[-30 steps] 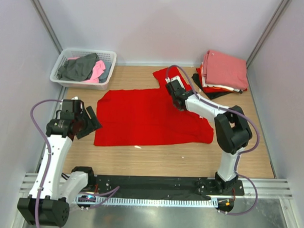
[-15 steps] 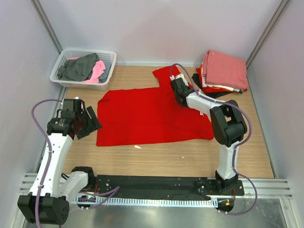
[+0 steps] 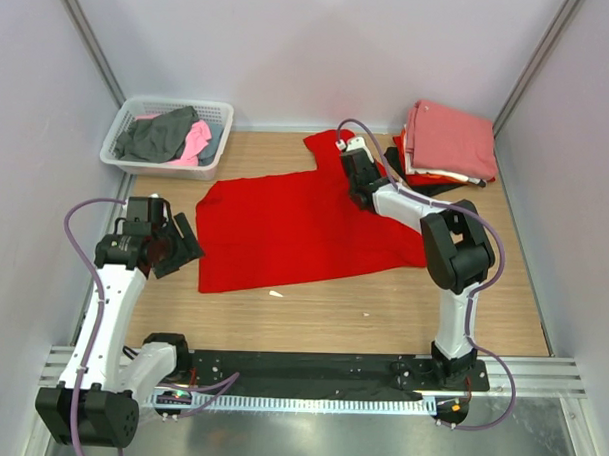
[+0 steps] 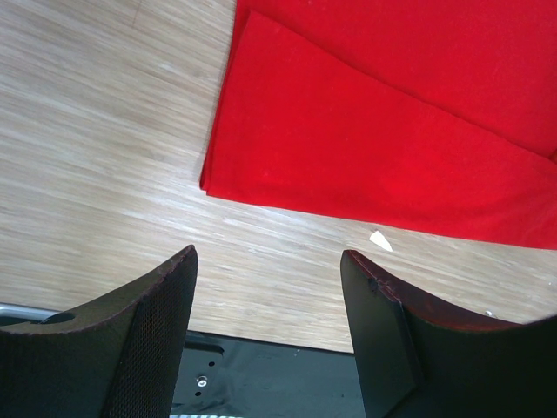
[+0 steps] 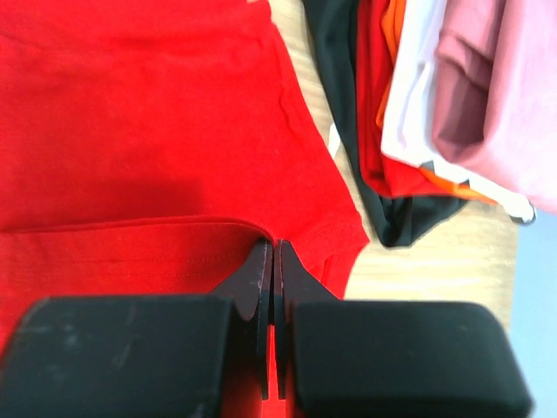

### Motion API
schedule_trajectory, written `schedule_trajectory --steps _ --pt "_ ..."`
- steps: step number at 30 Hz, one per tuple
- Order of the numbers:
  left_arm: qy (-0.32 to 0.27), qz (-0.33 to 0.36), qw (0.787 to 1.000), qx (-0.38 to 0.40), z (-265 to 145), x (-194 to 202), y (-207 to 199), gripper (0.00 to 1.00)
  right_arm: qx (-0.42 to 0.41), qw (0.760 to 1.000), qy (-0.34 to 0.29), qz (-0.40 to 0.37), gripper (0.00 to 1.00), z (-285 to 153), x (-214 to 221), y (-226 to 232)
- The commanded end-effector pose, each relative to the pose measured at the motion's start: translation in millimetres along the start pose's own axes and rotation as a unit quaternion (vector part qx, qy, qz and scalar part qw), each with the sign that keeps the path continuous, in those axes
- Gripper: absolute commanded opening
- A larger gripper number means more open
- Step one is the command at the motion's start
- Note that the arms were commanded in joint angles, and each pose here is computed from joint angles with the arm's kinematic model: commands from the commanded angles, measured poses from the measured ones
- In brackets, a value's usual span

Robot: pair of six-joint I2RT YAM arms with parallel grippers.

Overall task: Fold and stack the t-shirts
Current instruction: Fold the tshirt

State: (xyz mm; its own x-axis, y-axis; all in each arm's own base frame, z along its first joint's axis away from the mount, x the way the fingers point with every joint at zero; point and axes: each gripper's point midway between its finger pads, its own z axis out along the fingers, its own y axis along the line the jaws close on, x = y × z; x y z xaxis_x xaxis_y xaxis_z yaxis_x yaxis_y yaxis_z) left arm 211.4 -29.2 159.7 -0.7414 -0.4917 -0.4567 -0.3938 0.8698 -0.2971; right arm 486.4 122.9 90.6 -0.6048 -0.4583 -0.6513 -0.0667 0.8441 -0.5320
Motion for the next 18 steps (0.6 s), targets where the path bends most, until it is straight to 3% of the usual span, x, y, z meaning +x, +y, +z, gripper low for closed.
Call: schedule_trajectory --steps 1,7,12,15,16,18 --pt "-0.002 -0.006 1.000 -0.007 0.9 -1.1 3.1 0.68 0.001 0.995 -0.083 0.052 0.01 -13.0 -51.8 -18.9" --pt "-0.003 -0.007 1.000 -0.008 1.0 -1.3 3.5 0.68 0.050 0.991 -0.102 0.064 0.01 -0.1 -61.8 -34.1" --pt "-0.002 -0.006 1.000 -0.009 1.6 -0.6 3.6 0.68 0.074 0.994 -0.057 0.061 0.01 35.6 -41.0 -32.3" --pt "-0.001 -0.007 1.000 -0.009 1.8 -0.6 3.7 0.68 0.052 0.995 -0.042 0.068 0.16 50.9 -36.9 -27.1" --pt "-0.001 -0.007 1.000 -0.009 1.8 -0.6 3.7 0.68 0.040 0.998 -0.013 0.054 0.35 57.1 -21.2 -20.8" --pt "-0.001 -0.007 1.000 -0.008 1.5 -1.0 3.4 0.68 0.028 0.997 -0.005 0.074 0.56 63.5 -24.3 -22.4"
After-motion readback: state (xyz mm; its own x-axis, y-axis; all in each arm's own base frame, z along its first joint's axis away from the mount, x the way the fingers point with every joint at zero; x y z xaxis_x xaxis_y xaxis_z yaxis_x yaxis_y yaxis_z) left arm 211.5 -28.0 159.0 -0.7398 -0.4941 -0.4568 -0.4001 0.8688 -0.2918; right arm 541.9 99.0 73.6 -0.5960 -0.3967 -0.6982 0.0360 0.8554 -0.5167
